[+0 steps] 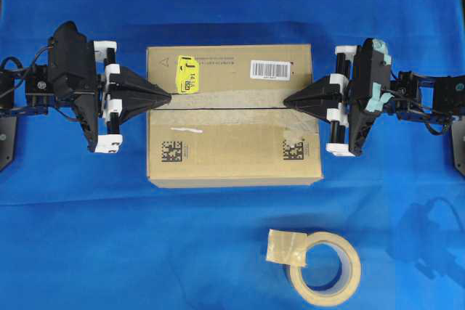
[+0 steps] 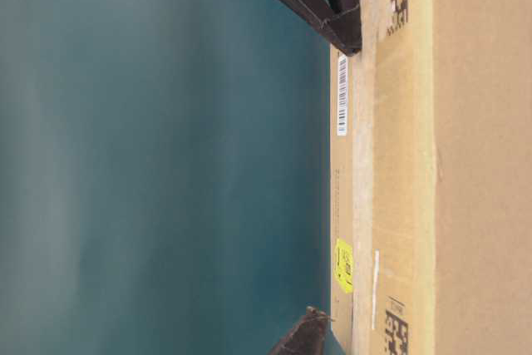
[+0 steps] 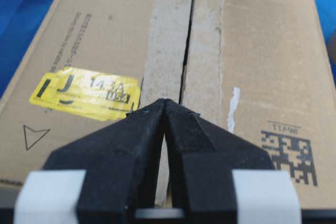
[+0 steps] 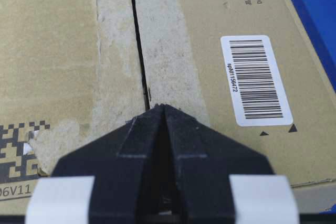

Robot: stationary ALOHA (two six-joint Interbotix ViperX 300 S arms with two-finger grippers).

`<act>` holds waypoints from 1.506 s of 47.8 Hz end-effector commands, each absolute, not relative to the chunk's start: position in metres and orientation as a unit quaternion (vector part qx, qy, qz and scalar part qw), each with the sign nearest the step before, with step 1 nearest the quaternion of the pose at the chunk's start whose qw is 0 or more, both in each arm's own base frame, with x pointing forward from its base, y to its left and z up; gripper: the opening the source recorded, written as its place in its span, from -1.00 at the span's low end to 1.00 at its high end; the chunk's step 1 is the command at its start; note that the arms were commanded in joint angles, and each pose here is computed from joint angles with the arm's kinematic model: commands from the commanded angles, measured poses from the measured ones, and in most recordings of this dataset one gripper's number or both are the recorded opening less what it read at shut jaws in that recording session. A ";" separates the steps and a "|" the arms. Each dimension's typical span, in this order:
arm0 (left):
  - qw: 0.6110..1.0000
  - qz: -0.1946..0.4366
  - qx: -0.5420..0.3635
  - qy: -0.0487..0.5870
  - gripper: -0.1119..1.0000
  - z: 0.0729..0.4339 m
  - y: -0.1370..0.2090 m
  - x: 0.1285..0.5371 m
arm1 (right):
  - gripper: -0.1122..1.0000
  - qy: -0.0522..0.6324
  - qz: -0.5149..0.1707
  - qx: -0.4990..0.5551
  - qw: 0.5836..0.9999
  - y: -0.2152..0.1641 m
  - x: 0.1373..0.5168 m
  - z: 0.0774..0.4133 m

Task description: Close the cardboard box.

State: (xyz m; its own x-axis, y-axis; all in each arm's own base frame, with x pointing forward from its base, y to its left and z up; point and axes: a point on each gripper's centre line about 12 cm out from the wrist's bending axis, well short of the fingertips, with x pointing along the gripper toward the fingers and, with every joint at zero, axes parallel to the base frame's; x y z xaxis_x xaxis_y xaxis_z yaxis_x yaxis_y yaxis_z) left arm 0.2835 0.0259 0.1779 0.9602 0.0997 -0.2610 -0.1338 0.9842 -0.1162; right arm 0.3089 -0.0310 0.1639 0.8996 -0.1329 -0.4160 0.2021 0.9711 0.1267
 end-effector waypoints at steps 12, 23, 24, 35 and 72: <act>0.992 0.052 -0.061 0.099 -0.76 0.166 0.023 0.280 | -0.76 0.195 -0.088 0.085 0.973 -0.032 0.312 0.170; 0.992 0.039 -0.048 0.106 -0.76 0.161 0.016 0.284 | -0.76 0.195 -0.089 0.087 0.973 -0.032 0.312 0.170; 0.992 0.038 -0.046 0.107 -0.76 0.160 0.015 0.284 | -0.76 0.195 -0.089 0.087 0.973 -0.032 0.312 0.170; 0.991 0.036 -0.044 0.120 -0.76 0.153 0.014 0.285 | -0.76 0.195 -0.089 0.087 0.973 -0.032 0.312 0.170; 0.990 0.036 -0.044 0.128 -0.76 0.150 0.014 0.287 | -0.76 0.194 -0.089 0.087 0.973 -0.033 0.312 0.171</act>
State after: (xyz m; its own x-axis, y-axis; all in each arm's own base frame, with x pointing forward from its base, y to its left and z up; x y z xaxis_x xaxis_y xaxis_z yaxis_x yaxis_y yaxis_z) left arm 0.2835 0.0150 0.1464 0.9607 0.0651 -0.2699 -0.0895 0.9928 -0.0792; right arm 0.3089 -0.0311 0.1639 0.8994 -0.1341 -0.4161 0.2048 0.9701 0.1302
